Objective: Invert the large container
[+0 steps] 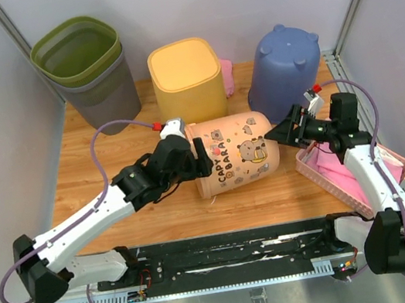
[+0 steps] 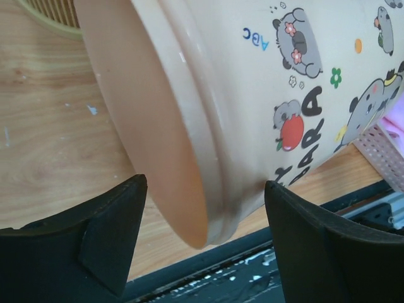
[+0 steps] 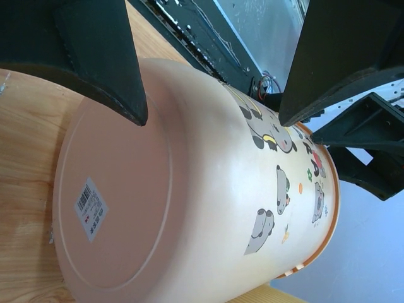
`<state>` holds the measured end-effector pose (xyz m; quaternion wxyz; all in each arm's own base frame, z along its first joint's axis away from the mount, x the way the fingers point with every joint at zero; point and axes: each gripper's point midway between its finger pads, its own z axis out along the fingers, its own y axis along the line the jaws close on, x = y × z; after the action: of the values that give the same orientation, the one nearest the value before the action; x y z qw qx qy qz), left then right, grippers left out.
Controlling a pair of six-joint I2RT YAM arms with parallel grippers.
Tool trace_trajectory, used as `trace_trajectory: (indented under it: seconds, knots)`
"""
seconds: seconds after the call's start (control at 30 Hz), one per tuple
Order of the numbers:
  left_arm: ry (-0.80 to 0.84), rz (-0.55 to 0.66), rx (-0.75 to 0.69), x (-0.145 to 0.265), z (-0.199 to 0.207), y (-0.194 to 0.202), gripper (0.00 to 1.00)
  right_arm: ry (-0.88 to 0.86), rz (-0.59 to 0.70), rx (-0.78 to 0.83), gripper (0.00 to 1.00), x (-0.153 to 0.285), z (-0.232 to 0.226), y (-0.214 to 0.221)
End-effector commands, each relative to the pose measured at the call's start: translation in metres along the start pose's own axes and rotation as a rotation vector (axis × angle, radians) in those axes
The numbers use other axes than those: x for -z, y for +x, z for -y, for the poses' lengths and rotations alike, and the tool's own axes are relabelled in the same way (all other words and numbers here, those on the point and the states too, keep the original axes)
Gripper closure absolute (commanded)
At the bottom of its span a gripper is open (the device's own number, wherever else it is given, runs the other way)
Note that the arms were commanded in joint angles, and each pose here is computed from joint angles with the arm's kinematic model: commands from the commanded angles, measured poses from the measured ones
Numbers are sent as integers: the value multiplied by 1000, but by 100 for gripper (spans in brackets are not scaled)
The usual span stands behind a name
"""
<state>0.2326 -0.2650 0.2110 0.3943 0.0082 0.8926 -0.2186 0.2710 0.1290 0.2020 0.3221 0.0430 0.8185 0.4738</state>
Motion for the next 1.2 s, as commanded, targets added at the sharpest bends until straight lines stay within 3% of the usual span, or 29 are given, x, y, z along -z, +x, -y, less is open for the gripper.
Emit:
trace_trajectory:
  seconds: [0.0,0.17,0.4,0.57,0.67,0.83,1.13,1.17]
  knots:
    - [32,143,-76,14,-11,-21,20,-24,-8,-20,13,0,-3,1]
    - [66,230,-57,25,-12,-34,22,-43,-11,-14,13,-5,-8,2]
    - [115,176,-70,21,14,-40,23,-42,-30,-35,13,-12,-2,3]
    - [-76,170,-64,5,-11,-41,40,-56,-32,-29,13,-14,-6,2]
    - [-146,159,-74,-1,-23,-37,46,-71,-39,-25,13,-14,-11,2]
    - [-143,127,-64,-8,-29,-26,59,-91,-51,-22,14,-13,-16,5]
    - [-113,101,-42,-11,-33,-12,99,-218,-46,34,16,2,-58,9]
    - [-105,98,-37,-12,-33,-10,100,-233,-41,41,16,5,-64,9]
